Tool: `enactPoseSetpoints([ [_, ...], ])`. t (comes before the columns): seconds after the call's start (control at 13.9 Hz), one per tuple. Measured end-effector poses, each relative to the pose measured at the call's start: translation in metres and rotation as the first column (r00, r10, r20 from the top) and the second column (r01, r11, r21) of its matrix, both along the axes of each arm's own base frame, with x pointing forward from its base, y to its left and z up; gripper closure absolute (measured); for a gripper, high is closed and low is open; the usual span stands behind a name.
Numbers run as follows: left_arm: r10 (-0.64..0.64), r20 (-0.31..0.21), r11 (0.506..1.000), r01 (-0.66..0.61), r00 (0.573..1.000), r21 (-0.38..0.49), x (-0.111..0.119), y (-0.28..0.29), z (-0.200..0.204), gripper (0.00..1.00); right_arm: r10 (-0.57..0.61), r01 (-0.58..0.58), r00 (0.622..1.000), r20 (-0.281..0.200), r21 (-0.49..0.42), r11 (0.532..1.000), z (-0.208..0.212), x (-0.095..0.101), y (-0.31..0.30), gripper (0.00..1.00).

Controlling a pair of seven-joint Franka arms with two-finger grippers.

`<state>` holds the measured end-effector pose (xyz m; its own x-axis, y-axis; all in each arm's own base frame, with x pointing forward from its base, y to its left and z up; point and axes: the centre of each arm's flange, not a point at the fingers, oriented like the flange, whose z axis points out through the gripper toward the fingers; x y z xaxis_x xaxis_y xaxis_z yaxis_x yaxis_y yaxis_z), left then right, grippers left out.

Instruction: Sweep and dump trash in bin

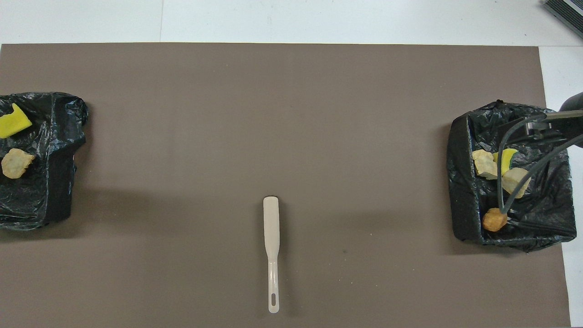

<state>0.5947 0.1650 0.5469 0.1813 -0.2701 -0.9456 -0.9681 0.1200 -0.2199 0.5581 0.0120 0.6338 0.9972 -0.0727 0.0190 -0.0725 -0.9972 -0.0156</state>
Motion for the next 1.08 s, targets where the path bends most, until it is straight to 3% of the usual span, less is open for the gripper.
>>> enactPoseSetpoints([
  [0.14, 0.011, 0.016, 0.999, -0.01, 1.0, -0.052, -0.001, -0.004, 0.009, 0.69, -0.002, 0.002, 1.0, 0.003, 0.0, 1.0, 0.0, -0.002, -0.001, 0.0],
  [0.29, 0.052, 0.048, 0.981, -0.042, 0.998, -0.187, -0.002, -0.007, 0.018, 0.69, -0.001, 0.001, 1.0, 0.002, 0.0, 1.0, -0.001, -0.002, -0.001, 0.0],
  [0.5, 0.126, 0.075, 0.917, -0.087, 0.989, -0.389, -0.002, -0.01, 0.031, 0.69, -0.001, 0.001, 1.0, 0.003, 0.002, 1.0, -0.001, -0.002, -0.001, 0.0],
  [0.79, 0.217, 0.056, 0.753, -0.13, 0.975, -0.645, 0.0, -0.025, 0.009, 0.69, -0.003, 0.003, 1.0, 0.005, 0.005, 1.0, -0.001, -0.001, -0.001, 0.0],
  [1.08, 0.324, 0.075, 0.602, -0.144, 0.943, -0.785, 0.007, -0.072, -0.006, 0.69, -0.011, 0.011, 1.0, -0.001, 0.004, 1.0, -0.001, -0.002, -0.005, 0.0],
])
